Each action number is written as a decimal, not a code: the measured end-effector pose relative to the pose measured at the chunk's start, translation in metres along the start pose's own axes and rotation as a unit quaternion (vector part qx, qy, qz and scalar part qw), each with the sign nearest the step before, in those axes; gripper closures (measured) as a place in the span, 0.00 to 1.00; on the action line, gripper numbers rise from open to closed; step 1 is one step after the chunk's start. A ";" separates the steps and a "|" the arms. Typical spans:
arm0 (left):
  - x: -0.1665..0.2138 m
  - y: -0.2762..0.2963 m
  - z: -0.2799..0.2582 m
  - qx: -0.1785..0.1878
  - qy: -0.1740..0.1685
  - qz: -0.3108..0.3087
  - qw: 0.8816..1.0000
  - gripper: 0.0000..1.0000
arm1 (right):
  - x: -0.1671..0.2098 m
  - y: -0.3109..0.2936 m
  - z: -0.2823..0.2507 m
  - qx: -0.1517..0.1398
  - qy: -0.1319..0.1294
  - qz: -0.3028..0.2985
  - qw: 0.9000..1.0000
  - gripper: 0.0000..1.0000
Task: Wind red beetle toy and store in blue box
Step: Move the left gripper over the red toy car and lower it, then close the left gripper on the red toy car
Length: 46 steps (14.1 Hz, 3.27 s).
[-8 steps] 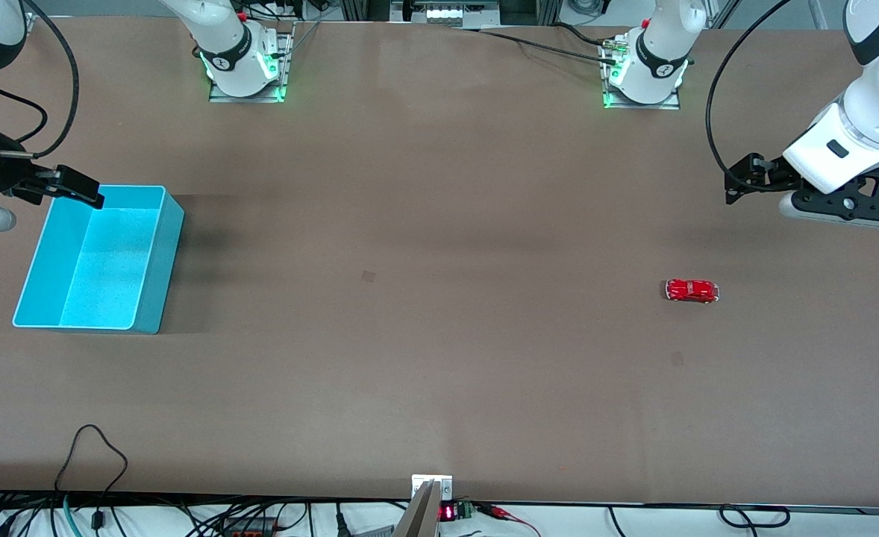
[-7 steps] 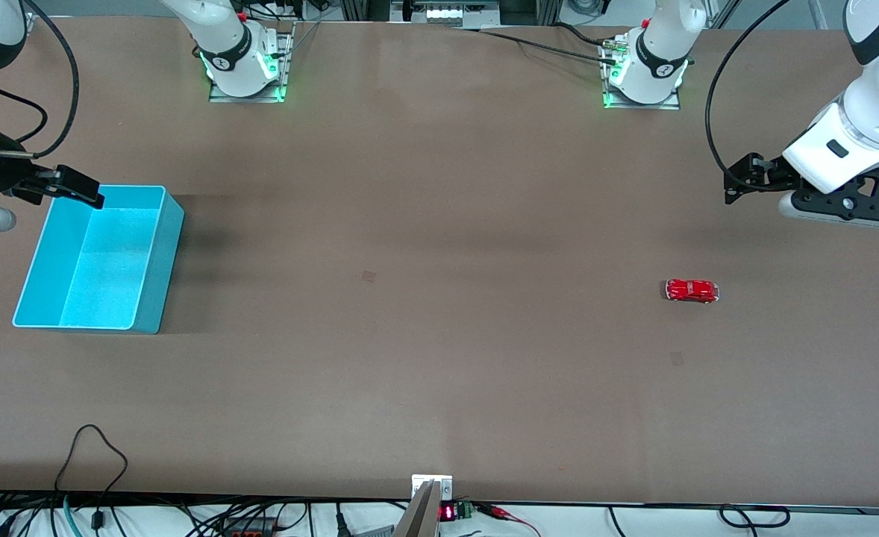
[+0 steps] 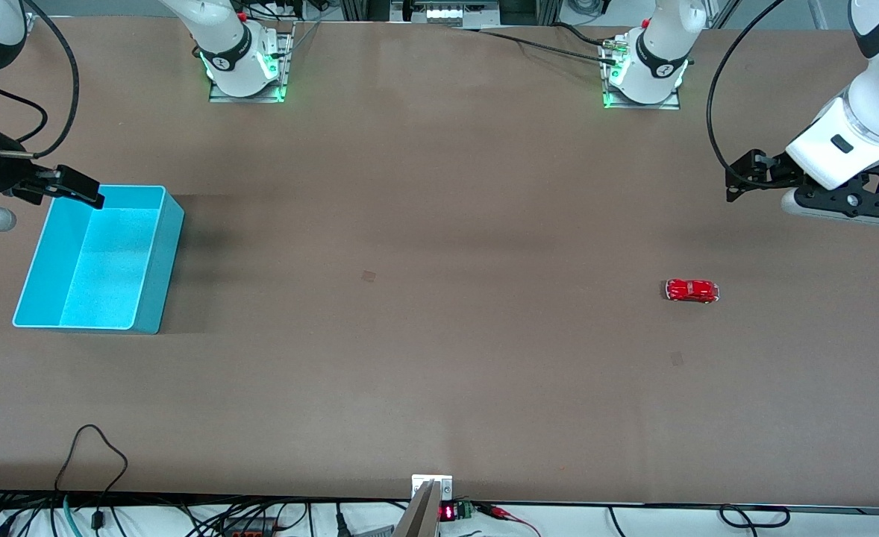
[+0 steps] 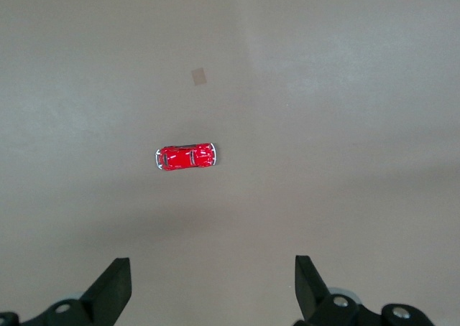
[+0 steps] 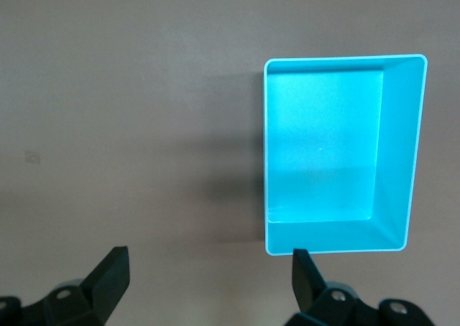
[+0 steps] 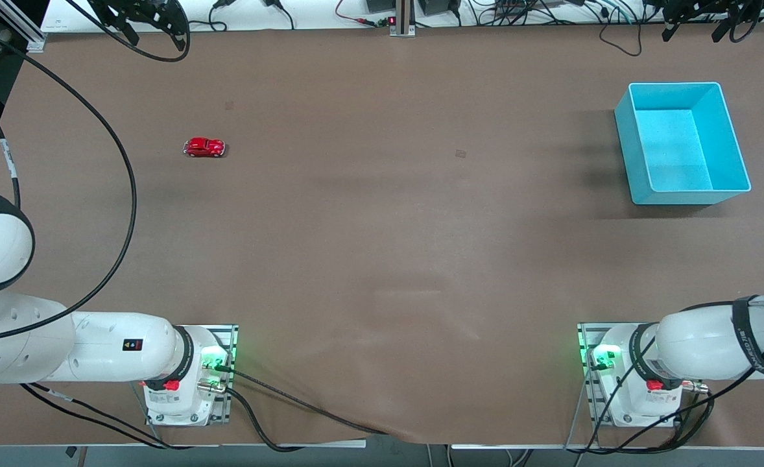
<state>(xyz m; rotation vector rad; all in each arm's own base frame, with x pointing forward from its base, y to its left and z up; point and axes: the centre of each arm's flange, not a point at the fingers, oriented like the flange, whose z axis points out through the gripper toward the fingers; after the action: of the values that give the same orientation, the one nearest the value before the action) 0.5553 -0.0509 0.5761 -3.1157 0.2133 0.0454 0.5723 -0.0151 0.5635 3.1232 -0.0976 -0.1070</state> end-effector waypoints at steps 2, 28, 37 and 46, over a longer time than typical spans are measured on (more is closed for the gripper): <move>-0.003 0.000 0.004 -0.001 -0.019 0.000 1.000 0.00 | 0.001 0.000 0.002 0.000 -0.001 0.000 1.000 0.00; 0.040 -0.065 0.290 0.013 -0.036 0.572 0.819 0.00 | 0.028 -0.005 0.068 -0.004 -0.060 -0.005 0.998 0.00; 0.028 -0.081 0.381 0.012 -0.007 0.613 0.790 0.07 | 0.027 -0.006 0.069 -0.004 -0.063 -0.015 0.998 0.00; 0.022 -0.080 0.387 0.011 -0.005 0.602 0.798 0.56 | 0.028 -0.006 0.070 -0.003 -0.064 -0.027 0.998 0.00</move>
<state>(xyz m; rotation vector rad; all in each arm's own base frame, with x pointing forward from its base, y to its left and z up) 0.5778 0.0329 0.1902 -2.3568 2.0457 0.0658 0.5954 -0.0119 0.4915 3.1109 -0.0136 -0.3066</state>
